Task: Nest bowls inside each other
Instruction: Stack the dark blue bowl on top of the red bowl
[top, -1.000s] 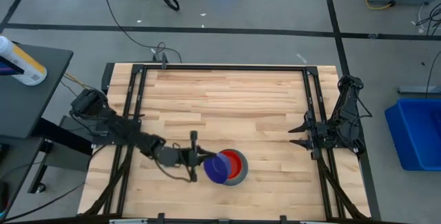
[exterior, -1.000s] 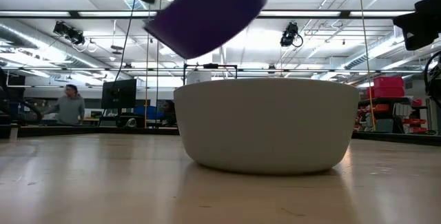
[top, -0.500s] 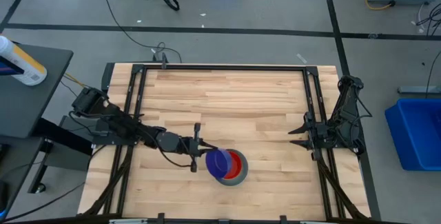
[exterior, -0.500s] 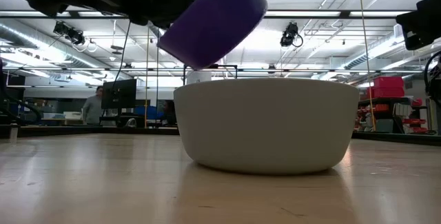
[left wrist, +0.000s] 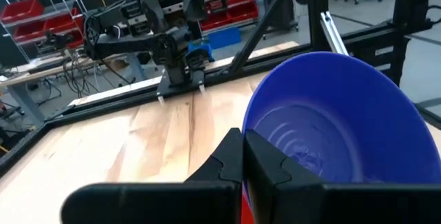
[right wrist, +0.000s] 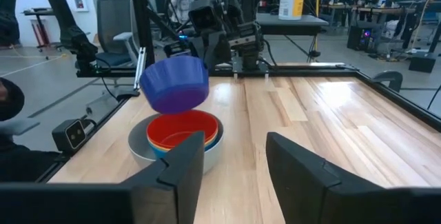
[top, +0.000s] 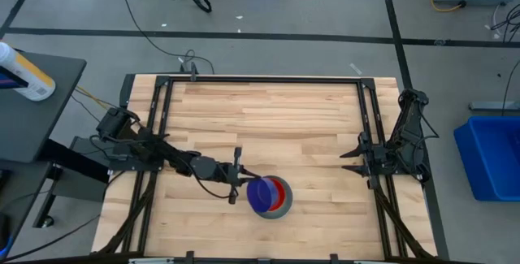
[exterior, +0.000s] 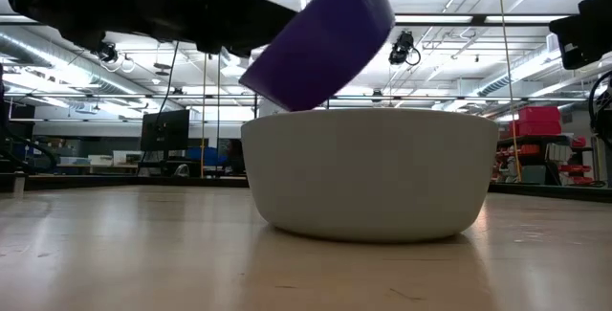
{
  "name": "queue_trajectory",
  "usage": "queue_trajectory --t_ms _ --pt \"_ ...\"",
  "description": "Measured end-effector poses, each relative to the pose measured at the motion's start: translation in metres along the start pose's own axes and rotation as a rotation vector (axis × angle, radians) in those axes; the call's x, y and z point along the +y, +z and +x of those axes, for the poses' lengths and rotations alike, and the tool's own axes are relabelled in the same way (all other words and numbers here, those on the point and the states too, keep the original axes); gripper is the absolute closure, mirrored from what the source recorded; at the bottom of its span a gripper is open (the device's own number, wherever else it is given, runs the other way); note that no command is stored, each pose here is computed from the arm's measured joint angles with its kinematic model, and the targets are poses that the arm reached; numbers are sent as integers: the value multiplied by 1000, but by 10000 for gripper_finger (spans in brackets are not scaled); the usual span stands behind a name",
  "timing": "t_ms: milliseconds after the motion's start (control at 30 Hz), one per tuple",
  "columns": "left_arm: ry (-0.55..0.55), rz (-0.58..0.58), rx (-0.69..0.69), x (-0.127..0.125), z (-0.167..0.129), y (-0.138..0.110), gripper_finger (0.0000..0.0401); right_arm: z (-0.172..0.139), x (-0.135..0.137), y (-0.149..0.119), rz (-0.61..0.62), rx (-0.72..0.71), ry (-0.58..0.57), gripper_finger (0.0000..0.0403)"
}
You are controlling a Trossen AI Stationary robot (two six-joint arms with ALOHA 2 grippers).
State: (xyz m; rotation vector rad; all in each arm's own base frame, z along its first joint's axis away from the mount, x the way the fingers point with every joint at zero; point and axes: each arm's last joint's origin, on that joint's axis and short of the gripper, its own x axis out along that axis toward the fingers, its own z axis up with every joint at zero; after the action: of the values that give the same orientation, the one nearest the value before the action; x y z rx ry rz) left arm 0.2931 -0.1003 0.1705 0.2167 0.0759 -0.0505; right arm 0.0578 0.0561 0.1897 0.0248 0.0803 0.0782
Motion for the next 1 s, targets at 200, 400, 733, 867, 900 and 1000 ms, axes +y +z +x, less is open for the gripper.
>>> queue_trajectory --t_ms 200,400,733,867,900,1000 --pt "-6 -6 35 0 0 -4 397 0 0 0 0 0 0 226" --pt "-14 -20 62 5 2 -7 397 0 0 0 3 -2 0 215" --pt "-62 -55 106 9 3 -13 397 0 0 0 3 -2 0 196" --pt "-88 -64 168 8 7 -14 397 0 0 0 3 -2 0 189" --pt "-95 -59 190 7 8 -14 397 0 0 0 3 -2 0 187" --pt "-108 -48 239 6 13 -11 397 0 0 0 4 -3 0 182"
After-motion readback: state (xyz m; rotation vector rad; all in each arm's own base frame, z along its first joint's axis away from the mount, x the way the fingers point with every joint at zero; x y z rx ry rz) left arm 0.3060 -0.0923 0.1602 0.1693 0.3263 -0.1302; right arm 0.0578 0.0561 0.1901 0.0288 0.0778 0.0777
